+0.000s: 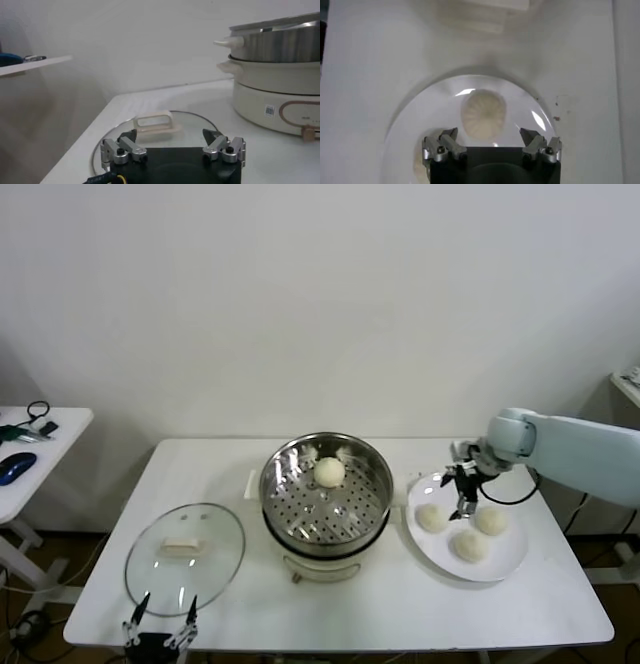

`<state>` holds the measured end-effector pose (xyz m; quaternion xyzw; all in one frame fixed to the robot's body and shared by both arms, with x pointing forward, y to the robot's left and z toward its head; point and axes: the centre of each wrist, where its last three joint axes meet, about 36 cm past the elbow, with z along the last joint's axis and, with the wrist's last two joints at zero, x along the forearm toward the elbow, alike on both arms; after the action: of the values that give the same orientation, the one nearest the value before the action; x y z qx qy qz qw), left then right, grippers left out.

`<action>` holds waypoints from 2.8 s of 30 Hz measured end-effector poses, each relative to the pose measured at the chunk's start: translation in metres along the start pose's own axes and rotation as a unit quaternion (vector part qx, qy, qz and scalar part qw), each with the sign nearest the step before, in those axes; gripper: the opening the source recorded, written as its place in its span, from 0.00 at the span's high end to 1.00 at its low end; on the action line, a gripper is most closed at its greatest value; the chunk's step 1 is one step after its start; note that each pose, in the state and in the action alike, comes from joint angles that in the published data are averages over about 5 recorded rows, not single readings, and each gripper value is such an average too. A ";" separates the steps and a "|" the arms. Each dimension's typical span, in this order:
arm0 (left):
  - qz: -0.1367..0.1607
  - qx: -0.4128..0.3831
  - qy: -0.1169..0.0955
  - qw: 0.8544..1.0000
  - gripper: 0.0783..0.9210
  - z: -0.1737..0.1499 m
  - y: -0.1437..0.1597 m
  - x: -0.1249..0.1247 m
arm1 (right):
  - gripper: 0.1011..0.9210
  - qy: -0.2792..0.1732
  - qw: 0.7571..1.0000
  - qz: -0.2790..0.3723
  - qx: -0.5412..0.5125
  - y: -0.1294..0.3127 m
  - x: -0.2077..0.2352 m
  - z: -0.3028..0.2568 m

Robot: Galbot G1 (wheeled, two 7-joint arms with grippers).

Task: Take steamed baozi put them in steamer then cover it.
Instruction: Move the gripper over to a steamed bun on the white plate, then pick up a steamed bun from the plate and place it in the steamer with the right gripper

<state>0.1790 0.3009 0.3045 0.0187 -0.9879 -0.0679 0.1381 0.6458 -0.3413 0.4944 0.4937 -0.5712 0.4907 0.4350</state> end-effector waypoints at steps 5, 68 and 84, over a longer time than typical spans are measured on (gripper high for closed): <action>-0.001 0.000 0.000 1.000 0.12 0.001 -0.001 0.001 | 0.12 0.006 1.000 0.002 -0.007 0.001 -0.018 -0.004; 0.007 -0.016 -0.011 1.000 0.12 -0.006 -0.012 0.007 | 0.33 -0.095 0.988 0.032 0.119 0.004 0.108 -0.311; 0.009 -0.015 -0.009 1.000 0.12 -0.003 -0.015 0.005 | 0.33 -0.081 0.991 0.019 0.107 0.008 0.043 -0.332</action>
<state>0.1749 0.2853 0.3073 0.0074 -0.9881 -0.0817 0.1300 0.6367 -0.0182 0.5817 0.5643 -0.5581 0.5157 0.3226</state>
